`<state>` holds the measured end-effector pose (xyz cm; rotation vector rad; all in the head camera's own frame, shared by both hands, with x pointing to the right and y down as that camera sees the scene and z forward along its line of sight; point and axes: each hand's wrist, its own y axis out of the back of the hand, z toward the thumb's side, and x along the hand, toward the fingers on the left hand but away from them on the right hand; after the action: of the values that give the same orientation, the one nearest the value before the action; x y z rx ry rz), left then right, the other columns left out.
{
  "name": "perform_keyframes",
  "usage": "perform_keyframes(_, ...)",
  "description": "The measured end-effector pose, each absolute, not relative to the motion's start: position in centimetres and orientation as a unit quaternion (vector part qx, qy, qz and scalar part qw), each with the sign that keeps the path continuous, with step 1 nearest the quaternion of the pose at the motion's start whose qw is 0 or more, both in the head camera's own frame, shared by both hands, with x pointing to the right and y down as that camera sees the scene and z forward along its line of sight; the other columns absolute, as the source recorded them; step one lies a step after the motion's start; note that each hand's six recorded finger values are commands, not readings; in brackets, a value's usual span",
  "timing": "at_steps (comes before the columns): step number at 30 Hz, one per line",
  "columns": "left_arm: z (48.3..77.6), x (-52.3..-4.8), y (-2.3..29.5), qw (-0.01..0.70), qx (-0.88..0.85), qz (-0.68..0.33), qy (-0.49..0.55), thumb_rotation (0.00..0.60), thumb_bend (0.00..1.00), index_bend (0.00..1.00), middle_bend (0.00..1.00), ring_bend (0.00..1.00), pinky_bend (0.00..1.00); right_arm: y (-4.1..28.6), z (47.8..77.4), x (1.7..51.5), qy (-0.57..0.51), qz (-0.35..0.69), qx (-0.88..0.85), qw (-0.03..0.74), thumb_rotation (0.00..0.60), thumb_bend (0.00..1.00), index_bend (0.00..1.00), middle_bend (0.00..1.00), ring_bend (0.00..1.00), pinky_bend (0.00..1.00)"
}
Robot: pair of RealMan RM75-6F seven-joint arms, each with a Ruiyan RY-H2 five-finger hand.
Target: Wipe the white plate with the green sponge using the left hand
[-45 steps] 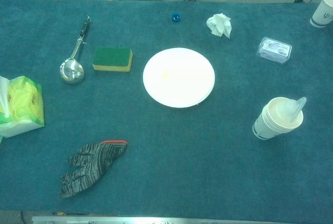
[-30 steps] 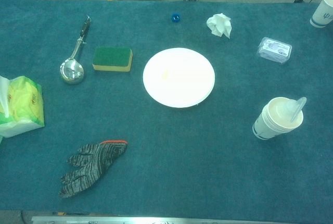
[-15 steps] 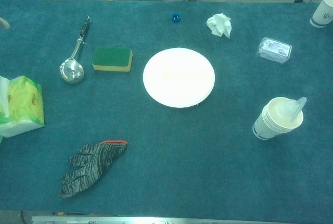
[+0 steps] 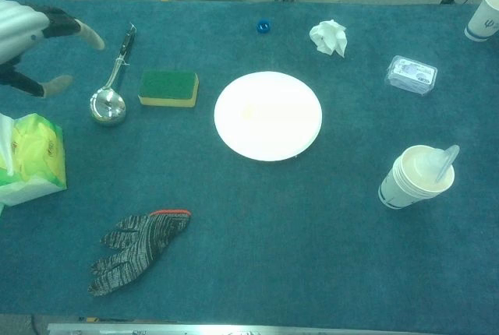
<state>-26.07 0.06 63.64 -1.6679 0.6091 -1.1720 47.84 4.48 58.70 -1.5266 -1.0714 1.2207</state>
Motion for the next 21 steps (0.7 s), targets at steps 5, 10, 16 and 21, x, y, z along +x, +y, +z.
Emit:
perform_keyframes(5, 65.5, -23.8, -1.5, 0.492, -0.685, -0.486, 0.229, 0.6, 0.39, 0.23, 0.21, 0.16, 0.18, 4.5, 58.6, 48.0, -0.433, 0.492, -0.612, 0.442, 0.6, 0.32, 0.17, 0.24, 0.12, 0.26)
perform_keyframes(10, 67.1, -22.5, -2.9, 0.496, -0.677, -0.498, 0.219, 0.6, 0.34, 0.17, 0.18, 0.15, 0.18, 4.5, 58.7, 48.1, -0.433, 0.494, -0.612, 0.441, 0.6, 0.32, 0.17, 0.24, 0.12, 0.26)
perform_keyframes(16, 68.5, -22.0, -4.0, 0.497, -0.662, -0.52, 0.213, 0.445, 0.29, 0.09, 0.1, 0.1, 0.18, 4.3, 58.9, 47.8, -0.432, 0.489, -0.615, 0.442, 0.6, 0.32, 0.17, 0.24, 0.12, 0.26)
perform_keyframes(21, 69.8, -21.9, -4.9, 0.486, -0.647, -0.547, 0.211, 0.231, 0.25, 0.06, 0.02, 0.01, 0.15, 4.3, 59.1, 47.5, -0.431, 0.485, -0.619, 0.442, 0.6, 0.32, 0.17, 0.24, 0.12, 0.26)
